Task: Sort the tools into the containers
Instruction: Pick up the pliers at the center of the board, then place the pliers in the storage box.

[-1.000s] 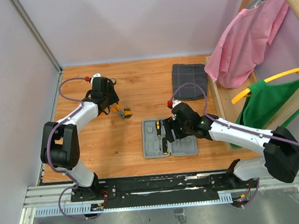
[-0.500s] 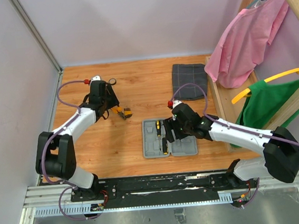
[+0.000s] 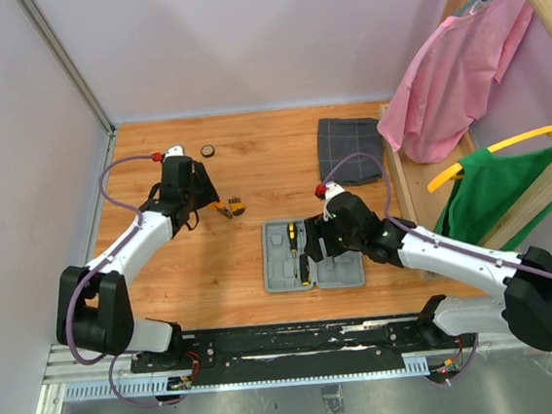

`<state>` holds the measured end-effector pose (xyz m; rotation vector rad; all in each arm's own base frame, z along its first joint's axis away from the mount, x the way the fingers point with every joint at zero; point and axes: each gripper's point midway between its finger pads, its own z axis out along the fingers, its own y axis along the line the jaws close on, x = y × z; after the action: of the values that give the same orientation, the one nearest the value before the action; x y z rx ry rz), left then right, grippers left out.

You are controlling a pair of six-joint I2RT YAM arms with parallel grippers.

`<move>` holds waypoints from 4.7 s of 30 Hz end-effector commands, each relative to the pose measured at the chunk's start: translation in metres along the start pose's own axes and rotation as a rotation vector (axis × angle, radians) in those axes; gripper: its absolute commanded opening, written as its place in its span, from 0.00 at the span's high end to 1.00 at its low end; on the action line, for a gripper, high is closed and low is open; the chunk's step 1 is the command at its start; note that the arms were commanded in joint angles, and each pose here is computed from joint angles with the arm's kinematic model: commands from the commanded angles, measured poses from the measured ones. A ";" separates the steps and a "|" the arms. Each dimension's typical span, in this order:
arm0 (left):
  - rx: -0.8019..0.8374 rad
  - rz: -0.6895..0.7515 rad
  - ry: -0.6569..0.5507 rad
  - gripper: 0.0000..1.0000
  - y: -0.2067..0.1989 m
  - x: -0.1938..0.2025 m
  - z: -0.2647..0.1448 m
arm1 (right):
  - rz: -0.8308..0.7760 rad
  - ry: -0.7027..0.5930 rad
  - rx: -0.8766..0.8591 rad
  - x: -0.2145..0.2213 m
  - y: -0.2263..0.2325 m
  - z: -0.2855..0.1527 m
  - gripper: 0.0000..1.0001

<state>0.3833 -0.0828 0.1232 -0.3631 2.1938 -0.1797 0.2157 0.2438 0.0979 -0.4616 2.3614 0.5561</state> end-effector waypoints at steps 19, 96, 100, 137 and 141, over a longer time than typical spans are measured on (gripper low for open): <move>0.155 0.054 -0.001 0.67 -0.039 0.002 -0.044 | -0.143 -0.476 -0.188 -0.065 0.026 -0.021 0.25; 0.803 0.021 -0.109 0.13 -0.176 0.021 -0.216 | -0.146 -0.441 -0.562 -0.075 0.102 -0.016 1.00; 0.790 0.019 -0.112 0.13 -0.173 0.024 -0.212 | -0.085 -0.456 -0.562 -0.082 0.098 -0.023 0.99; 1.088 0.091 -0.027 0.23 -0.213 0.086 -0.239 | 0.392 -0.867 -1.060 -0.184 0.092 -0.139 0.99; 1.113 0.091 -0.042 0.37 -0.217 0.082 -0.243 | 0.372 -0.854 -1.082 -0.184 0.097 -0.141 0.99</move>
<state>0.1871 -0.3084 0.2443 0.3309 1.8173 -1.1939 0.2449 0.3013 0.2830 -0.0655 1.4142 1.6971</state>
